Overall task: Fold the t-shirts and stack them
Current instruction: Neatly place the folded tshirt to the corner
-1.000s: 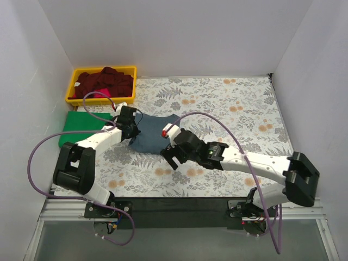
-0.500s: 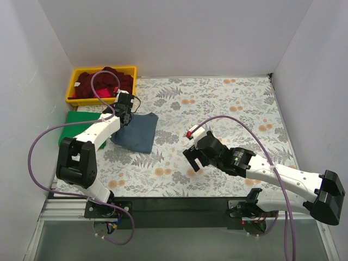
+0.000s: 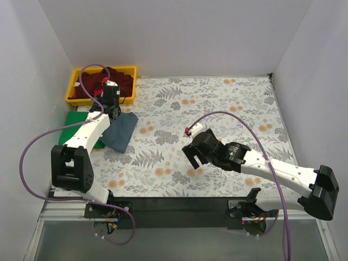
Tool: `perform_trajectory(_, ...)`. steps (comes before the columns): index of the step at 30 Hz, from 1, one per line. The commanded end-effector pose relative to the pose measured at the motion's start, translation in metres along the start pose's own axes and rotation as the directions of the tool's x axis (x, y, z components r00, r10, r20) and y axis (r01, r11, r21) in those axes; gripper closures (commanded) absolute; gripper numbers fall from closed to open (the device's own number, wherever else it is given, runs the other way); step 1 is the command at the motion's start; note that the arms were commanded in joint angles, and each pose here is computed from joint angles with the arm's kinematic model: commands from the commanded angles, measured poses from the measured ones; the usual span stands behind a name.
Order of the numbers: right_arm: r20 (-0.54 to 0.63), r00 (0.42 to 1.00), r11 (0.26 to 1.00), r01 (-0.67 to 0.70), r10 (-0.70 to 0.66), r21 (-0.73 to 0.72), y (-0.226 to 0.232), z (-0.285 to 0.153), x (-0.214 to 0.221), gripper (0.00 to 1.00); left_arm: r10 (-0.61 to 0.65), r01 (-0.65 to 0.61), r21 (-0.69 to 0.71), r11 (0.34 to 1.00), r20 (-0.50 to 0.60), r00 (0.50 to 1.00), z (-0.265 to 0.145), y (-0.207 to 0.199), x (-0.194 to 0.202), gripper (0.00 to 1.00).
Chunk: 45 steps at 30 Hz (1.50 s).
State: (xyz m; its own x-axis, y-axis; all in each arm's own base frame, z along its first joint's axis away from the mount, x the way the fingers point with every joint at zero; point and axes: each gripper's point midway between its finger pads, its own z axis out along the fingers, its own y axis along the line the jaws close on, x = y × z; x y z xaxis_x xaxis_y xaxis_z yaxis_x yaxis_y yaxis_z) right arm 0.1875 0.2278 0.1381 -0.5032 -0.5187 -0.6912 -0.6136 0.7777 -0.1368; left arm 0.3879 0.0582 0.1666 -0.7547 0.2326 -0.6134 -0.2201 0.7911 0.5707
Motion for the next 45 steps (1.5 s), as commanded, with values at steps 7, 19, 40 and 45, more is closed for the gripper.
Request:
perform_trajectory(7,0.075,0.989,0.992,-0.126,0.125,0.004,-0.002,-0.028,-0.052,0.07,-0.001,0.018,-0.092,0.996,0.183,0.983,-0.033,0.07,-0.048,0.97)
perform_trajectory(19,0.069,0.985,0.988,-0.157,0.156,0.004,-0.001,-0.041,-0.074,0.09,-0.098,0.109,-0.052,0.993,0.19,0.977,-0.02,0.095,-0.051,0.95)
perform_trajectory(40,0.01,0.993,0.993,-0.119,0.119,-0.022,0.009,-0.03,-0.067,0.09,-0.185,0.19,-0.16,0.969,0.049,0.982,0.079,0.116,0.005,0.92)
perform_trajectory(45,-0.006,0.994,0.994,-0.106,0.106,-0.024,0.011,-0.026,-0.064,0.09,-0.213,0.215,-0.167,0.962,0.029,0.977,0.091,0.123,0.01,0.92)
